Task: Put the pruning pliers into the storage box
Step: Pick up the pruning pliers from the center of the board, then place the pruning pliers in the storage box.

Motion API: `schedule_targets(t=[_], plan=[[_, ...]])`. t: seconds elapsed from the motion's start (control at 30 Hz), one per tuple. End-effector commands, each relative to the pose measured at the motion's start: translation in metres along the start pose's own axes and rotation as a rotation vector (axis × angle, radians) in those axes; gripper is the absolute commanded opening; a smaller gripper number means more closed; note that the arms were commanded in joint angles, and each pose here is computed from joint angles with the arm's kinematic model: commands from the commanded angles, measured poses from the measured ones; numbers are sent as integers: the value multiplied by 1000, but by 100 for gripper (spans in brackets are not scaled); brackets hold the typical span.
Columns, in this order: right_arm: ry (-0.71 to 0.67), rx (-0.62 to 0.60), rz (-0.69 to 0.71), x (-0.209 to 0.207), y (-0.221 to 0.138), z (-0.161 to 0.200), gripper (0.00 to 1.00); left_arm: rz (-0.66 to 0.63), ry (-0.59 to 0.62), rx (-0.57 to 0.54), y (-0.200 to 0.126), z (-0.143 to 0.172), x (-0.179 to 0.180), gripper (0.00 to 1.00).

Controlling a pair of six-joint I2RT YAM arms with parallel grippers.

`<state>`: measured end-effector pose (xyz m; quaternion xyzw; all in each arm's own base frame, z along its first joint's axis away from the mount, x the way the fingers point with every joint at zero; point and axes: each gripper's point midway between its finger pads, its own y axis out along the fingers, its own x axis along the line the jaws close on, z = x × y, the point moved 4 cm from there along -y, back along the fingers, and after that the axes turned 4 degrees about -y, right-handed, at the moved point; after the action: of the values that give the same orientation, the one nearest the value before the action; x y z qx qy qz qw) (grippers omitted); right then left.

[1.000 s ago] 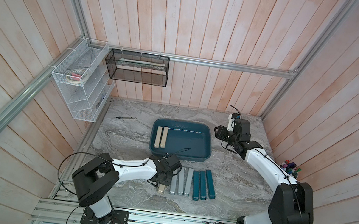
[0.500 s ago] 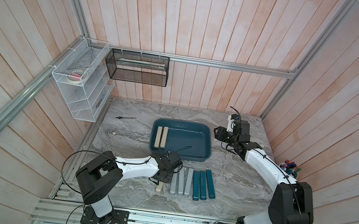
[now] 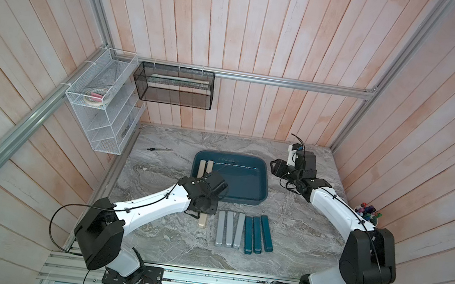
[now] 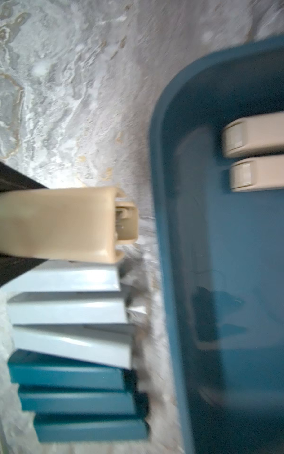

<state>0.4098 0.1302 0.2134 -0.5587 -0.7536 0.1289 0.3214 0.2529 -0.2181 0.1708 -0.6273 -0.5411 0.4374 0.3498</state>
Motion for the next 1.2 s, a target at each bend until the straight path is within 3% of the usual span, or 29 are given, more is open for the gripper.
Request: schedule_targets(t=[0.0, 0.23, 0.47, 0.67, 1.17], plan=[[1, -16, -25, 8, -2, -9, 56, -20, -9, -40, -16, -34, 1, 30], [-1, -6, -4, 1, -7, 1, 56, -42, 21, -128, -7, -109, -9, 30], [1, 7, -4, -1, -11, 8, 56, -80, 51, -148, 42, -156, -14, 30], [4, 15, -16, 0, -17, 13, 56, -85, 32, -129, 91, -175, -14, 30], [2, 34, 4, -6, -20, 23, 56, -162, 14, -91, 159, -182, -1, 31]])
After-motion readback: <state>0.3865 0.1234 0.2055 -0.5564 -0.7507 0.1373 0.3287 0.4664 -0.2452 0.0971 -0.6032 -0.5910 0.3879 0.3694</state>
